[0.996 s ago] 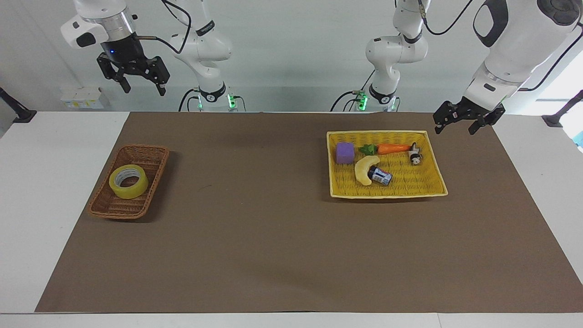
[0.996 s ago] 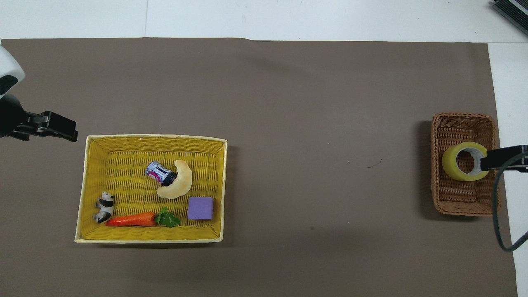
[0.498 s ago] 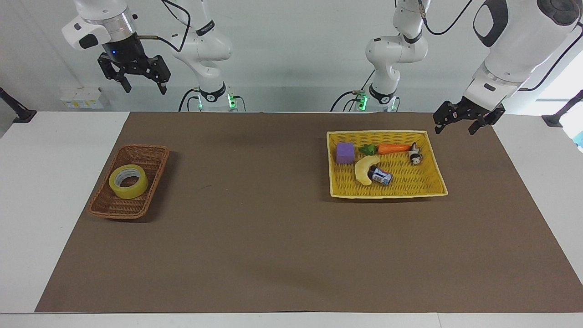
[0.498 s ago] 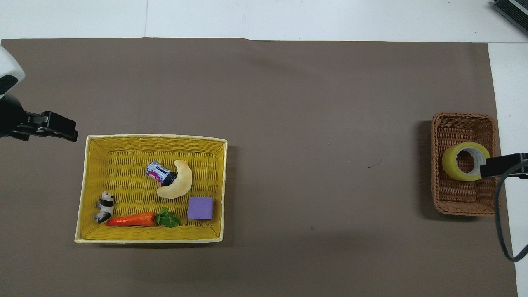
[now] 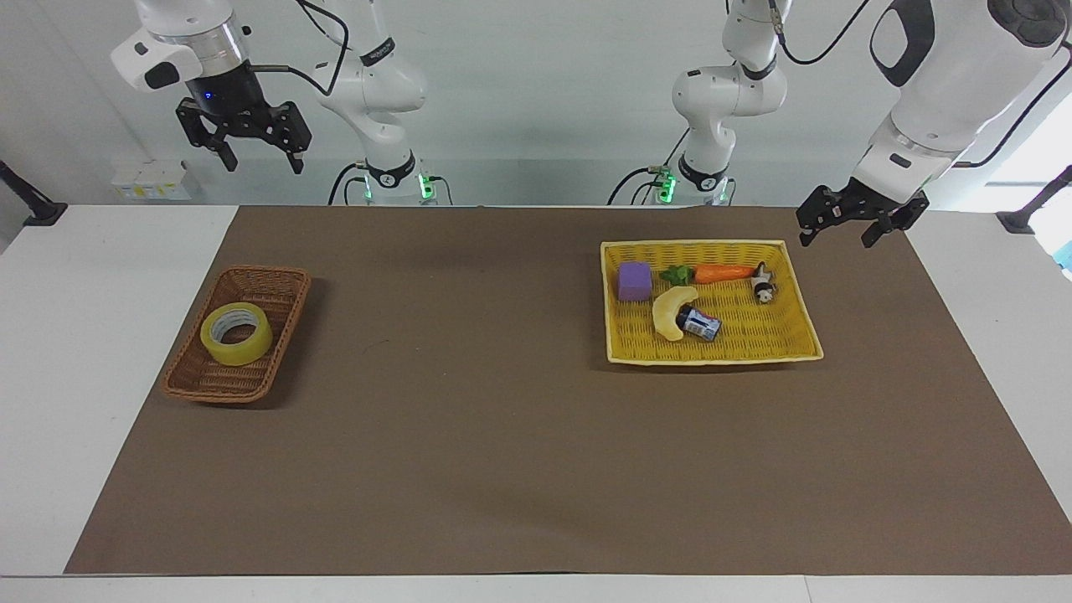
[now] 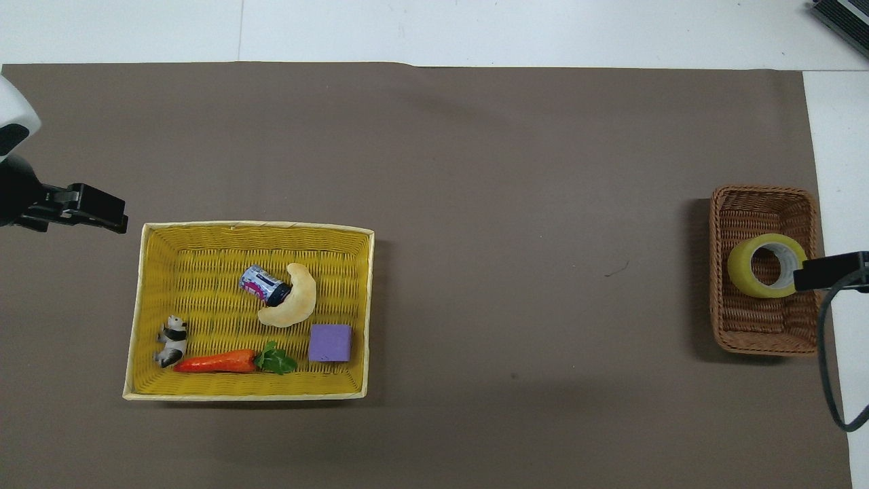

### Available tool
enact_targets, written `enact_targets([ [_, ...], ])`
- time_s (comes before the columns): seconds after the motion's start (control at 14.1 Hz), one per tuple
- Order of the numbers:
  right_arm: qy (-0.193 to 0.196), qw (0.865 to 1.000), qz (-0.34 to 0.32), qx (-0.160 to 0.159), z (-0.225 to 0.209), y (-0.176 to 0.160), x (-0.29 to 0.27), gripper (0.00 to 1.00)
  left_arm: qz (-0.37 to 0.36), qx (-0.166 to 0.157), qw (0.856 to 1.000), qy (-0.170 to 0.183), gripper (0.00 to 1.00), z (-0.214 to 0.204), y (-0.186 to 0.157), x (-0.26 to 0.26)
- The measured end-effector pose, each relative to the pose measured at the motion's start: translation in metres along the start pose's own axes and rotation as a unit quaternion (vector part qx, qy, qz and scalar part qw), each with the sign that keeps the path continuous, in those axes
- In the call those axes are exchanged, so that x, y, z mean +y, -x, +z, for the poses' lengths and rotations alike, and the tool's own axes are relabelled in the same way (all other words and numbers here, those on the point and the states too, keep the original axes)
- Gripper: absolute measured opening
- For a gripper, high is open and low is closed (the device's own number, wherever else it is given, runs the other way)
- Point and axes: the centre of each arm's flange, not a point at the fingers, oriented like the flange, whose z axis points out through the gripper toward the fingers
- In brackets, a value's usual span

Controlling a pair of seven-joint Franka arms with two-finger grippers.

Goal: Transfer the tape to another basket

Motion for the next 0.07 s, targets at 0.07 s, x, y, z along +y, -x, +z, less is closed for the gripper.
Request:
enact_targets([
  [0.07,0.000,1.000,0.000,0.000,0.0000,0.0000,0.0000,1.00,0.000,0.000,1.000,0.000,1.00,0.0000,0.0000,0.0000],
])
